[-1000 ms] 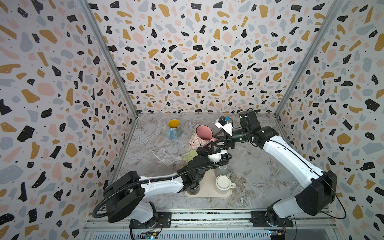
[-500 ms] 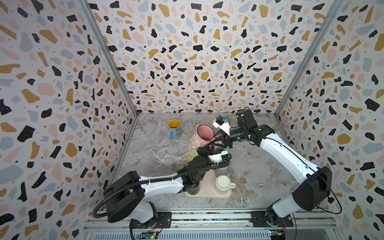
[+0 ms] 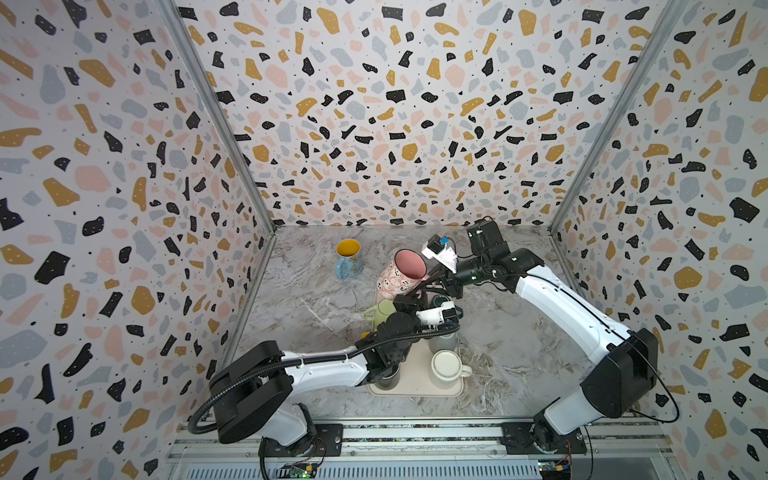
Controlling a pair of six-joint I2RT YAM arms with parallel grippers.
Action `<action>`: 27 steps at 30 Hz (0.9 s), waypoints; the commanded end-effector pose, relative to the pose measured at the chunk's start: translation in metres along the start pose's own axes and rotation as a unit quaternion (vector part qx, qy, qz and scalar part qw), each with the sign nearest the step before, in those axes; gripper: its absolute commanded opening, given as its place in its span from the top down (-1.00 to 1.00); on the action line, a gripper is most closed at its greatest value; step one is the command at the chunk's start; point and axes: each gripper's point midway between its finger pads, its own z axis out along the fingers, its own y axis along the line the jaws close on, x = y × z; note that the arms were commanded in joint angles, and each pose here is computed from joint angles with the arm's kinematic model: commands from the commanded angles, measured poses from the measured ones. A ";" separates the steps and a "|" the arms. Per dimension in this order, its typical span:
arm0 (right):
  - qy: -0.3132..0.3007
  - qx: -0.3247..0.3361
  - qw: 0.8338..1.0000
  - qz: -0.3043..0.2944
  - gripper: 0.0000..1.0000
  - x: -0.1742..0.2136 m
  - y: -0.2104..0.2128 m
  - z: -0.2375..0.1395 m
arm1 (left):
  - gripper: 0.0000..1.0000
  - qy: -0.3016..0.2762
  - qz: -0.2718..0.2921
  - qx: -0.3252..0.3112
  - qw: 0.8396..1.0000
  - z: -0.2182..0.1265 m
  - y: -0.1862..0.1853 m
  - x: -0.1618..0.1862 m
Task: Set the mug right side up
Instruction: 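Open and withdraw the left gripper while the right gripper holds the pink mug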
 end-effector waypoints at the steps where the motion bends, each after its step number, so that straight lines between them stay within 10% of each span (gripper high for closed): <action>1: -0.002 0.007 1.000 0.003 1.00 -0.008 0.001 -0.002 | 1.00 -0.035 -0.049 -0.091 0.994 -0.007 0.052 -0.020; 6: -0.013 0.015 1.000 -0.004 1.00 -0.010 0.002 -0.003 | 1.00 -0.013 -0.058 -0.108 0.992 -0.005 0.057 -0.014; 17: -0.046 0.064 0.997 -0.004 1.00 -0.025 -0.006 -0.014 | 0.11 0.016 -0.083 -0.149 0.985 -0.007 0.071 -0.006; 27: -0.071 0.093 0.993 -0.005 1.00 -0.041 -0.013 -0.021 | -0.04 0.031 -0.098 -0.174 0.979 -0.013 0.083 0.001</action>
